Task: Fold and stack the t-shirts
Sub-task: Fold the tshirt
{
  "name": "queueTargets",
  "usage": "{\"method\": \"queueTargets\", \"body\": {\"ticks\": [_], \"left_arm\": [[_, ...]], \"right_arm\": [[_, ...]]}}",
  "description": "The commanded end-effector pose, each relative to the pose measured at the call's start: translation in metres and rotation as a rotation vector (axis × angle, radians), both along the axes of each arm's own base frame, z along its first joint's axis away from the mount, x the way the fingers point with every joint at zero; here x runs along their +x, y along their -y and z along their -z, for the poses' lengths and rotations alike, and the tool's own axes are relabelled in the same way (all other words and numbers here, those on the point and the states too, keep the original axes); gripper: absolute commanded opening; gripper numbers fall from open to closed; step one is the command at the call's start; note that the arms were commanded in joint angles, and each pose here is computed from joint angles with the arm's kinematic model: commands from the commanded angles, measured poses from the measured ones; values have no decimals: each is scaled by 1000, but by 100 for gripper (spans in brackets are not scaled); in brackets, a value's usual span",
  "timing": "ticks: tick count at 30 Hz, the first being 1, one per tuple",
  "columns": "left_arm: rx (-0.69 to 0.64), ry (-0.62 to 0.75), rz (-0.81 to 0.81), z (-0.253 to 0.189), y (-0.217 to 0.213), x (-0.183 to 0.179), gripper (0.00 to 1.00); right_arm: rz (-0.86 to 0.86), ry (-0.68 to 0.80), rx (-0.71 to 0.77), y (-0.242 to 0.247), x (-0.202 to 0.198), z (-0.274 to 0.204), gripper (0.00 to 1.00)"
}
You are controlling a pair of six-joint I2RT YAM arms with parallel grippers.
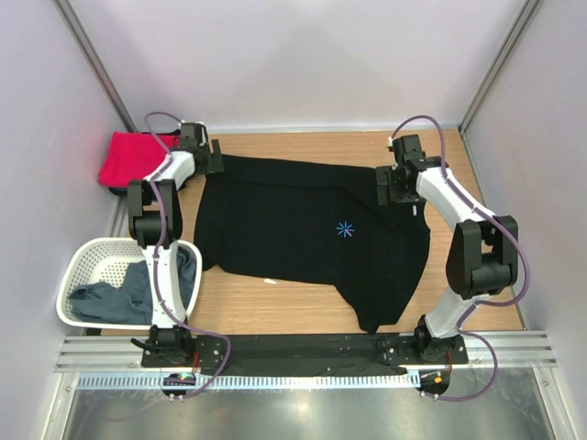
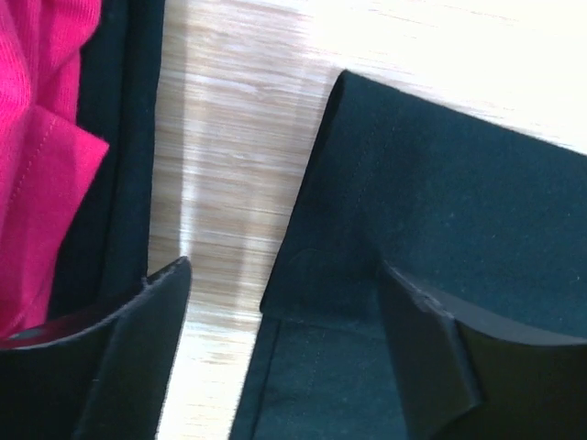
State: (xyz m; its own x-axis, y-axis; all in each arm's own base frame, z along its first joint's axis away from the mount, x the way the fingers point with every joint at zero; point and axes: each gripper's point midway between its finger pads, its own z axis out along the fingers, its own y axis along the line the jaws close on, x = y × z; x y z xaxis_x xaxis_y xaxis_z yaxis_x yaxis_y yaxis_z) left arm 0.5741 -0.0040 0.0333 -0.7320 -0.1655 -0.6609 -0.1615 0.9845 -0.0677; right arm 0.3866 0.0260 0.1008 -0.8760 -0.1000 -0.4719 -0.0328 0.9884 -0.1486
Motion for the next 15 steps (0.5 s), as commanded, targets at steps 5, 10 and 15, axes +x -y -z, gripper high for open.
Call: {"method": "queueTargets", "body": {"ticks": [5,10,15], "left_arm": [[-75,201,-26,-100,4,31,92],[-176,257,-56,-125,27,38,96],[-205,236,-9,-121,67,30,97]], "right_arm": [[224,288,219,8,55,-55,89],[310,260,313,-6,100,-22,88],[325,309,343,-11,129,-10,82]]}}
